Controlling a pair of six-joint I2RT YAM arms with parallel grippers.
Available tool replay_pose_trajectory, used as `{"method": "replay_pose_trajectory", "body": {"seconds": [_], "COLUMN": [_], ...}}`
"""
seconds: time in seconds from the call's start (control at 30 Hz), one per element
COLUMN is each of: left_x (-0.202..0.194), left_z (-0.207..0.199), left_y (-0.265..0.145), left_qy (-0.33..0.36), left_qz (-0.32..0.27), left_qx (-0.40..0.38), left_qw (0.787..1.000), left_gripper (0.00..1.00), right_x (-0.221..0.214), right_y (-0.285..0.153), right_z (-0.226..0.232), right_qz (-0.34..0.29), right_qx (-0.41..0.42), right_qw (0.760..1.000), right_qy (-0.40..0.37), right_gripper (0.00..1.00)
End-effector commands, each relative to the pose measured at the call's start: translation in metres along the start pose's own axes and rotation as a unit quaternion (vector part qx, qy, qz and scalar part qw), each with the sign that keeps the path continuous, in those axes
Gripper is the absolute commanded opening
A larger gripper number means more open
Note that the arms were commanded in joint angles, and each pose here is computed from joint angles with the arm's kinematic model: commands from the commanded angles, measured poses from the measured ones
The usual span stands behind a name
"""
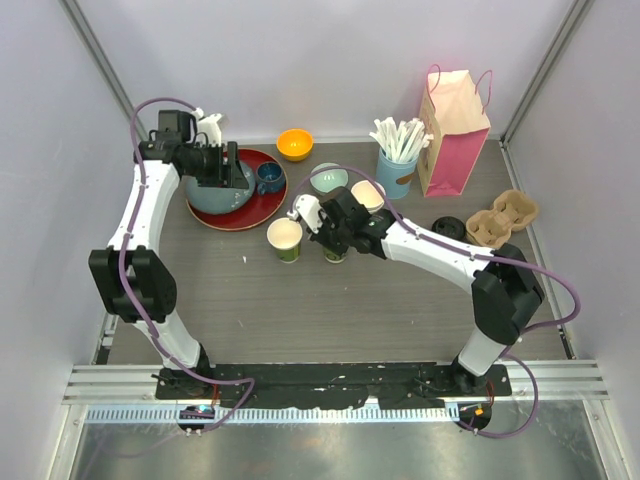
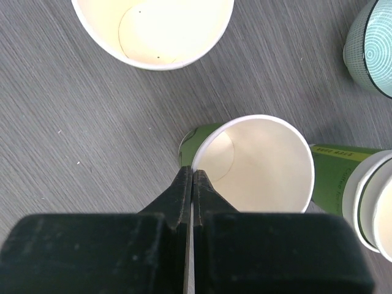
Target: Pack the takeout coffee
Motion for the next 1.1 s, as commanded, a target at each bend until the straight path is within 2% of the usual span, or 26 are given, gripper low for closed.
{"method": "replay_pose_trajectory", "body": {"seconds": [0.0, 0.07, 0.13, 0.17, 0.27, 0.37, 0.47, 0.5, 0.57, 0.6, 0.67, 0.8, 0.87, 0.9, 1.07], "left_x": [0.013, 0.013, 0.011, 0.011, 0.010, 0.010, 0.010, 0.011, 0.009, 0.009, 0.007, 0.002, 0.000, 0.001, -0.003], "left_z": [-0.005, -0.005, -0.005, -0.005, -0.006, -0.007, -0.009, -0.010, -0.011, -0.012, -0.013, -0.014, -0.015, -0.016, -0.016], "left_y": [-0.018, -0.018, -0.018, -0.018, -0.019, -0.021, -0.024, -0.026, -0.028, -0.029, -0.030, -0.030, -0.029, -0.029, -0.023], "left_qy": [0.035, 0.036, 0.037, 0.038, 0.042, 0.046, 0.050, 0.052, 0.056, 0.058, 0.061, 0.072, 0.074, 0.076, 0.078], "left_qz": [-0.031, -0.030, -0.029, -0.027, -0.027, -0.029, -0.031, -0.032, -0.033, -0.033, -0.037, -0.040, -0.040, -0.043, -0.043], "left_qx": [0.006, 0.006, 0.005, 0.004, 0.003, 0.001, 0.002, 0.003, 0.003, 0.003, 0.003, 0.001, -0.002, -0.005, -0.014], "left_qw": [0.999, 0.999, 0.999, 0.999, 0.999, 0.999, 0.998, 0.998, 0.998, 0.998, 0.997, 0.997, 0.996, 0.996, 0.996], "left_gripper": [0.65, 0.65, 0.66, 0.66, 0.68, 0.68, 0.68, 0.69, 0.69, 0.69, 0.69, 0.69, 0.69, 0.69, 0.69], "right_x": [0.018, 0.017, 0.017, 0.018, 0.023, 0.043, 0.066, 0.070, 0.061, 0.048, 0.014, -0.056, -0.086, -0.097, -0.115], "right_y": [0.004, 0.003, 0.002, 0.001, -0.005, -0.025, -0.060, -0.070, -0.088, -0.098, -0.111, -0.126, -0.136, -0.136, -0.125], "right_z": [0.001, 0.001, 0.000, 0.000, 0.001, -0.001, -0.019, -0.026, -0.070, -0.086, -0.134, -0.167, -0.192, -0.199, -0.221], "right_qz": [-0.040, -0.039, -0.037, -0.037, -0.040, -0.069, -0.115, -0.121, -0.121, -0.111, -0.092, -0.032, -0.023, -0.020, -0.030], "right_qx": [0.013, 0.012, 0.009, 0.007, 0.013, 0.009, -0.034, -0.048, -0.093, -0.106, -0.158, -0.225, -0.278, -0.288, -0.335], "right_qw": [0.999, 0.999, 0.999, 0.999, 0.999, 0.997, 0.990, 0.986, 0.972, 0.959, 0.937, 0.898, 0.860, 0.850, 0.810], "right_qy": [0.013, 0.016, 0.017, 0.017, 0.020, 0.032, 0.070, 0.106, 0.179, 0.237, 0.299, 0.377, 0.427, 0.441, 0.481], "right_gripper": [0.01, 0.02, 0.10, 0.26, 0.54, 0.60, 0.66, 0.67, 0.65, 0.65, 0.62, 0.62, 0.59, 0.57, 0.48]}}
Point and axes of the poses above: each gripper's point midway between its finger pads, its own y axis out along the fingers, its own z axis along the line the jaws close on, x = y × z, the point moved 2 cm from there along -y, back along the fingers, and after that the axes turned 12 degrees about y, right-handed, at the moved point
